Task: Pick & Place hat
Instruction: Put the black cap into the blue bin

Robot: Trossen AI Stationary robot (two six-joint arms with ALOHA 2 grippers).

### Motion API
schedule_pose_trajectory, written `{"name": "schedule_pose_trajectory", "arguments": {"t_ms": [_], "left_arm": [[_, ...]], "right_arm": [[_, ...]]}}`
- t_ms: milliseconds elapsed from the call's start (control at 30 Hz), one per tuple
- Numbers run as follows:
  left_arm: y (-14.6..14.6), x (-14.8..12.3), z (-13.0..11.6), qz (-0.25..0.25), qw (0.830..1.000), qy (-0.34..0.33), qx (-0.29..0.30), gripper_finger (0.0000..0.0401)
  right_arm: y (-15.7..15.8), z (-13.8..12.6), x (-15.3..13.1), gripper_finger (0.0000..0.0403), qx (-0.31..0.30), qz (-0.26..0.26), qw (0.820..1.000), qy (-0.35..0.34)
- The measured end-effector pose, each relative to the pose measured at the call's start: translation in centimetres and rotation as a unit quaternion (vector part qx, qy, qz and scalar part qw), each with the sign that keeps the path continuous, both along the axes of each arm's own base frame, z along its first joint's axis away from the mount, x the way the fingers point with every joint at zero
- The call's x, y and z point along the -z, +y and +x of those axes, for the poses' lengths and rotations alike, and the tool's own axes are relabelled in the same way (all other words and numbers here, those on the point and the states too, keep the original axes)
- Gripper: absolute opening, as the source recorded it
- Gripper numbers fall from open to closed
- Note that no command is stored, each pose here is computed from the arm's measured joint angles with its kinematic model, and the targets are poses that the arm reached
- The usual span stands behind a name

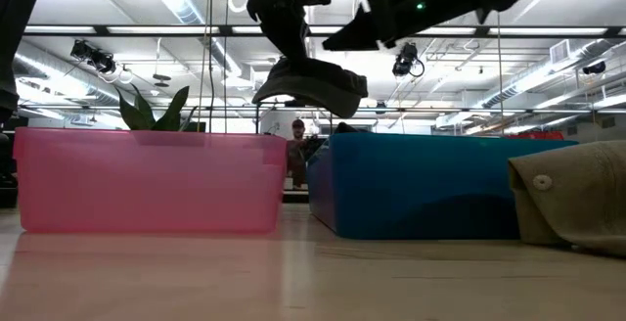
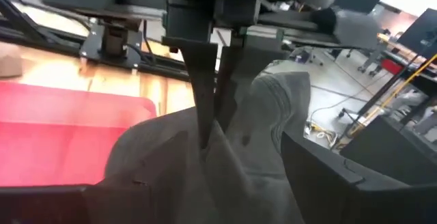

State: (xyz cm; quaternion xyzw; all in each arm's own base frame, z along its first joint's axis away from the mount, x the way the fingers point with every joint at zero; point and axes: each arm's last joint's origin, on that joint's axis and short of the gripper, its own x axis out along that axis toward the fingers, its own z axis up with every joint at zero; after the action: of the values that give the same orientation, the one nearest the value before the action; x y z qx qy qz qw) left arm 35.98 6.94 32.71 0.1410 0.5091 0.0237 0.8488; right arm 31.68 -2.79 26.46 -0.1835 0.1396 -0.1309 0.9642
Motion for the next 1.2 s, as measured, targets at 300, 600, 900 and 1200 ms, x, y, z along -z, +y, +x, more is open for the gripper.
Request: {"name": "schedule_pose_trajectory", "arguments": {"t_ms": [300, 600, 900, 1200], "left_arm": [[-0.7, 0.0, 0.1, -0.001, 1.0, 0.0, 0.01, 0.0003], [-0.7, 0.1, 0.2, 0.0, 1.0, 0.0, 0.01, 0.0003], [-0.7, 0.1, 0.1, -0.003, 1.0, 0.001, 0.014, 0.0006], [-0.7, 0.0, 0.2, -0.01, 1.0, -0.006, -0.002, 0.0063]], "right_arm": [[-0.7, 2.0, 1.6, 0.0226, 0.01, 0.043, 0.997, 0.069], [-0.6, 2.0, 1.6, 0.0128, 0.006, 0.066, 0.996, 0.063], [-0.6, 2.0, 1.6, 0.0012, -0.012, 0.067, 0.996, 0.063], [-0.6, 1.9, 1.8, 0.0004, -0.013, 0.07, 0.995, 0.073]]}}
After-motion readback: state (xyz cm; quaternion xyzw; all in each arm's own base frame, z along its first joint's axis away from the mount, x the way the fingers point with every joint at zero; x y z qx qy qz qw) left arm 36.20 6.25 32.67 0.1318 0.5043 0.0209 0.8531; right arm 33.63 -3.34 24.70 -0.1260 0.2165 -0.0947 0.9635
